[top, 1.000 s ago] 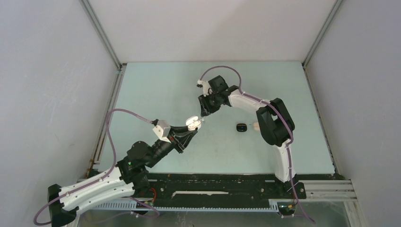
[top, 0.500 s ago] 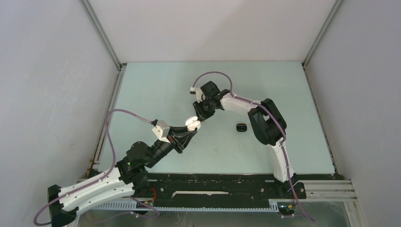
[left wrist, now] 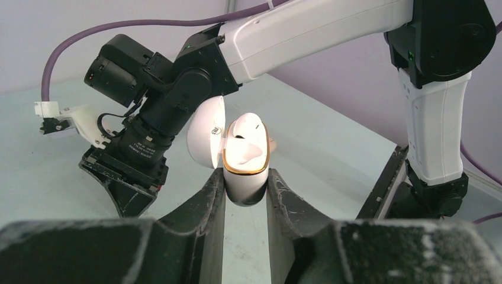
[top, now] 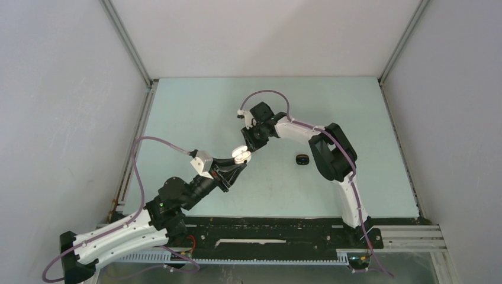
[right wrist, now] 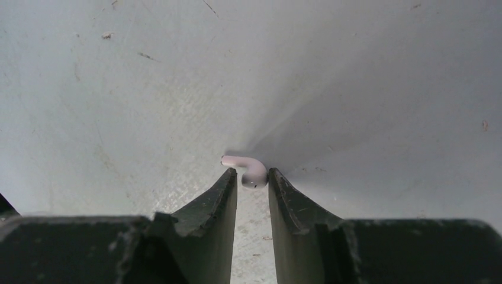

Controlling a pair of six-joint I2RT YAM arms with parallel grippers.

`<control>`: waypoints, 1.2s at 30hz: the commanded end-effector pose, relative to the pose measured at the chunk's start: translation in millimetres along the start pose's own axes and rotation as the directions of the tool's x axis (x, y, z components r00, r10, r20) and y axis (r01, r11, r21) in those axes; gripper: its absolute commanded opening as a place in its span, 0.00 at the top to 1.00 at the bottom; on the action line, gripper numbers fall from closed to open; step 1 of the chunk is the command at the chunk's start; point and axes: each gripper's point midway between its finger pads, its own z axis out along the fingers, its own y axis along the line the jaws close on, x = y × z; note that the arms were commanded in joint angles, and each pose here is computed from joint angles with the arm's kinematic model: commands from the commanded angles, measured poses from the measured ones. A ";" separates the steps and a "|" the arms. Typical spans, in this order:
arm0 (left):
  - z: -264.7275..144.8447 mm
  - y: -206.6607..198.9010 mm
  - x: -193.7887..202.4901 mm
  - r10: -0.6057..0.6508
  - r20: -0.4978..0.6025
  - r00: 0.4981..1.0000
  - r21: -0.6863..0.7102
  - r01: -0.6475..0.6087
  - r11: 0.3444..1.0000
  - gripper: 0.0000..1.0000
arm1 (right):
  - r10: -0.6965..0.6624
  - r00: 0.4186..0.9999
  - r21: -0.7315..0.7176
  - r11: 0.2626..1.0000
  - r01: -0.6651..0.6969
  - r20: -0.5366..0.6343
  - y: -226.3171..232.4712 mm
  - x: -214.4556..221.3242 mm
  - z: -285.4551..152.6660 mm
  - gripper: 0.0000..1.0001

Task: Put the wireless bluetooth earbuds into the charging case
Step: Pick up the left earbud from the center of the board.

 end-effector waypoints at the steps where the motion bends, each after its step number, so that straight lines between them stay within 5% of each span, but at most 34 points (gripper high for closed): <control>1: 0.5 -2.0 -6.4 -0.001 0.025 1.000 0.007 0.000 1.000 1.00 | -0.014 1.000 0.003 1.000 0.014 -0.009 -0.5 -2.9 9.5 0.72; 19: -0.8 -1.7 -3.2 -0.005 0.020 1.000 0.008 0.005 1.000 1.00 | -0.056 0.997 0.042 0.997 0.058 -0.061 -2.3 15.2 16.6 0.72; 26: -4.0 1.1 -2.0 -0.008 0.023 1.000 -0.003 0.008 1.000 1.00 | -0.070 0.995 0.038 0.997 0.073 -0.074 0.9 18.4 17.9 0.82; 36: -4.1 13.7 19.5 -0.038 0.051 0.998 -0.052 0.041 0.998 1.00 | -0.194 0.973 0.155 0.973 0.173 0.129 -4.6 -36.8 -96.8 0.97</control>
